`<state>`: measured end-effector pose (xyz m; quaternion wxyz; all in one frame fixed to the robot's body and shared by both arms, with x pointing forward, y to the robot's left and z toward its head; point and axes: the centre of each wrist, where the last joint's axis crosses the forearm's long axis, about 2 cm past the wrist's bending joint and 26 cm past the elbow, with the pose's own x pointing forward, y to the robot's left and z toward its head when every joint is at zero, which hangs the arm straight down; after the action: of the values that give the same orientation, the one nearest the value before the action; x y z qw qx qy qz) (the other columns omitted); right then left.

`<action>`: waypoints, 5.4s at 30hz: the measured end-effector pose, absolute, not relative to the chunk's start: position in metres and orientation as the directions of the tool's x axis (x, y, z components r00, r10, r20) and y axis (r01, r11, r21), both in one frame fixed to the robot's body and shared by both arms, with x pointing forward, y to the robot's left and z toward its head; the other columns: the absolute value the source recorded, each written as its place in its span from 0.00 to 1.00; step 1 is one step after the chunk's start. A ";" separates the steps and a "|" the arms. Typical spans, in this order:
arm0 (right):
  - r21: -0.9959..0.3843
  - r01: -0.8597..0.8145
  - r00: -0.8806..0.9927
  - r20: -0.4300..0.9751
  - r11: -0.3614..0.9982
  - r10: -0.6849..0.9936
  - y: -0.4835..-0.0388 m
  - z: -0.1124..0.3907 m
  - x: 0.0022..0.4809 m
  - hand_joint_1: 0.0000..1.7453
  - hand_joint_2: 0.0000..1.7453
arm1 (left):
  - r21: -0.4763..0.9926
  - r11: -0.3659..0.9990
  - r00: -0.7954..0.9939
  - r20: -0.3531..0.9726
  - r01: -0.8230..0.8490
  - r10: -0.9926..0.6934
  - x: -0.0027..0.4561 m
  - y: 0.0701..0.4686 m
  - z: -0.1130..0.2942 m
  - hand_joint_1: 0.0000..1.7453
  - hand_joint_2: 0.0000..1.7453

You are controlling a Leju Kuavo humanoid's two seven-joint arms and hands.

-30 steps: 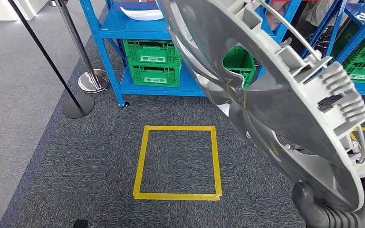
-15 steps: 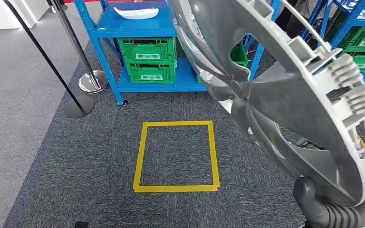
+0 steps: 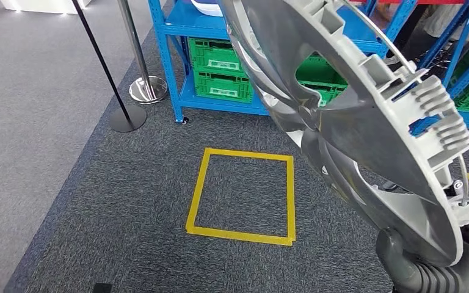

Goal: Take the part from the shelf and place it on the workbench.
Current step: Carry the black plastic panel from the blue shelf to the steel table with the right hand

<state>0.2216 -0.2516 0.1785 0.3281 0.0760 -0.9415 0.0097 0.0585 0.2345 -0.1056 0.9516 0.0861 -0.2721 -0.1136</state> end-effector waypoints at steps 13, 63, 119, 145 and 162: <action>0.038 -0.135 -0.776 0.617 0.990 -0.129 -0.252 0.177 0.221 1.00 1.00 | 0.225 0.959 0.830 0.492 0.171 -0.263 0.056 0.234 -0.106 0.00 1.00; 0.053 -0.061 -0.788 0.610 0.997 -0.081 -0.266 0.180 0.211 1.00 1.00 | 0.221 0.962 0.836 0.486 0.163 -0.253 0.056 0.236 -0.106 0.00 1.00; 0.039 -0.025 -0.801 0.597 0.999 -0.043 -0.275 0.185 0.207 1.00 1.00 | 0.218 0.959 0.832 0.486 0.180 -0.267 0.057 0.235 -0.106 0.00 1.00; 0.019 0.005 -0.799 0.602 1.000 -0.008 -0.285 0.181 0.203 1.00 1.00 | 0.209 0.958 0.834 0.477 0.199 -0.277 0.056 0.234 -0.106 0.00 1.00; 0.001 0.015 -0.796 0.605 1.000 0.011 -0.289 0.181 0.198 1.00 1.00 | 0.205 0.958 0.841 0.467 0.199 -0.274 0.053 0.234 -0.106 0.00 1.00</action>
<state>0.1979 -0.2890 0.1808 0.3192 -0.0068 -0.9477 -0.0027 0.0535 0.2341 -0.1064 0.9565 0.0745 -0.2537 -0.1236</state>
